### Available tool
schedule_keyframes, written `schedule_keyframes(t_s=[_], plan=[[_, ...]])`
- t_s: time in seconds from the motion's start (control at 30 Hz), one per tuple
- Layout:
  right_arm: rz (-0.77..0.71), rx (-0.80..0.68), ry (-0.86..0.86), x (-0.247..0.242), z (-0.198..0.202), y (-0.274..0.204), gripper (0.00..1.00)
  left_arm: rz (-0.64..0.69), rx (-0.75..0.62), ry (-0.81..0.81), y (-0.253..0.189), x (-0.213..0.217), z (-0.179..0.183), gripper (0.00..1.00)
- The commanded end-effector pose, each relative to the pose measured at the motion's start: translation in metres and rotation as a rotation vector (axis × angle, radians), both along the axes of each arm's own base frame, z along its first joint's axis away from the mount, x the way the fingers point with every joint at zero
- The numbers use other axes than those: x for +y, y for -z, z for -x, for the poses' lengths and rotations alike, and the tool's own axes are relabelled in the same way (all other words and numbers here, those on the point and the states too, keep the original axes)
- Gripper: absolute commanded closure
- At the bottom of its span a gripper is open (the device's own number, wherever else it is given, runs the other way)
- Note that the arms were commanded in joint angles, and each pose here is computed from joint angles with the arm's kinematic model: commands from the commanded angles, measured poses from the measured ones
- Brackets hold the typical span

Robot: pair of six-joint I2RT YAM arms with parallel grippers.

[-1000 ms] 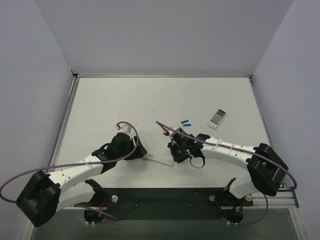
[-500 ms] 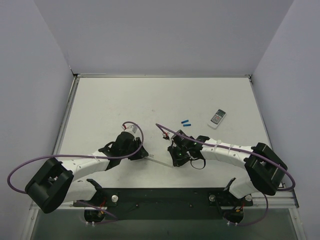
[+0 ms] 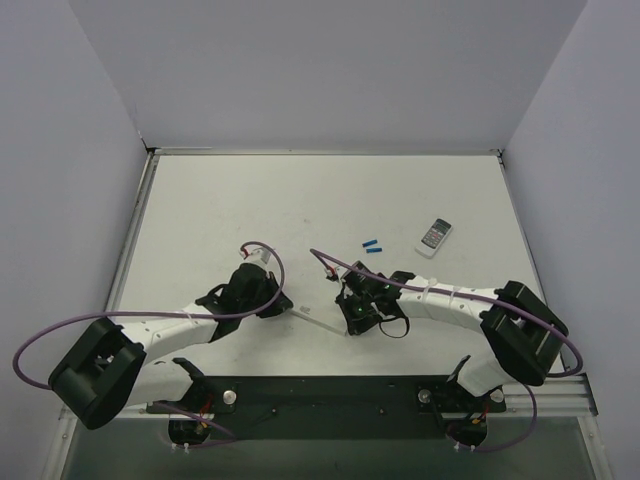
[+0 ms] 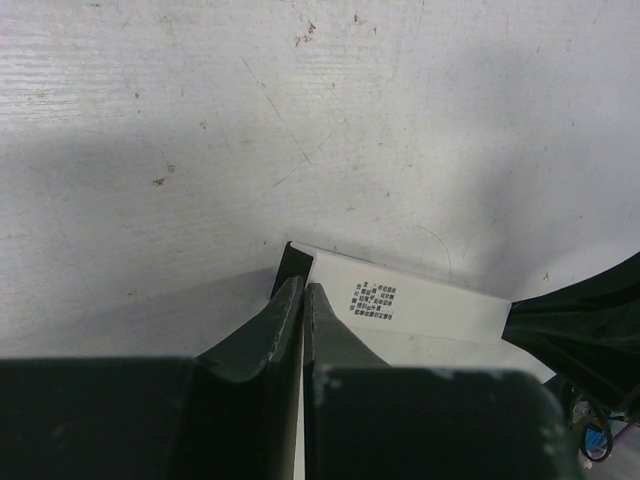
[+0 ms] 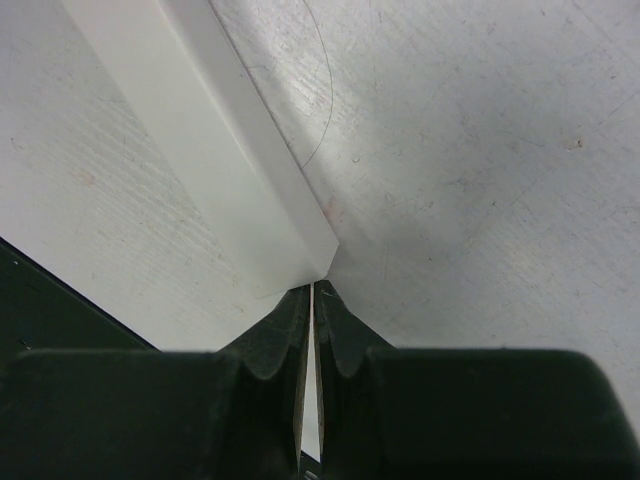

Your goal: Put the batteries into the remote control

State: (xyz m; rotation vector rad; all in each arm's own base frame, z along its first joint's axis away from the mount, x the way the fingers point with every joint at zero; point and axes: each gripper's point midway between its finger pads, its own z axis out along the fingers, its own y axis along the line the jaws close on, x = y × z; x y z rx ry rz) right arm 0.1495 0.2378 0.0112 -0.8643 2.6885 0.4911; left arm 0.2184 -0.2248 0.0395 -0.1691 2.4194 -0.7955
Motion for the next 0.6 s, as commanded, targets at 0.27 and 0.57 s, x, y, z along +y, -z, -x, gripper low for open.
schedule_keyframes(t_s=[0.27, 0.57], plan=[[0.002, -0.264, 0.244, -0.023, -0.079, -0.053, 0.83, 0.035, -0.063, -0.150, -0.033, 0.045, -0.016, 0.62], [-0.036, -0.430, 0.501, -0.088, -0.114, -0.126, 0.32, -0.040, -0.282, -0.423, -0.116, 0.133, -0.031, 0.16]])
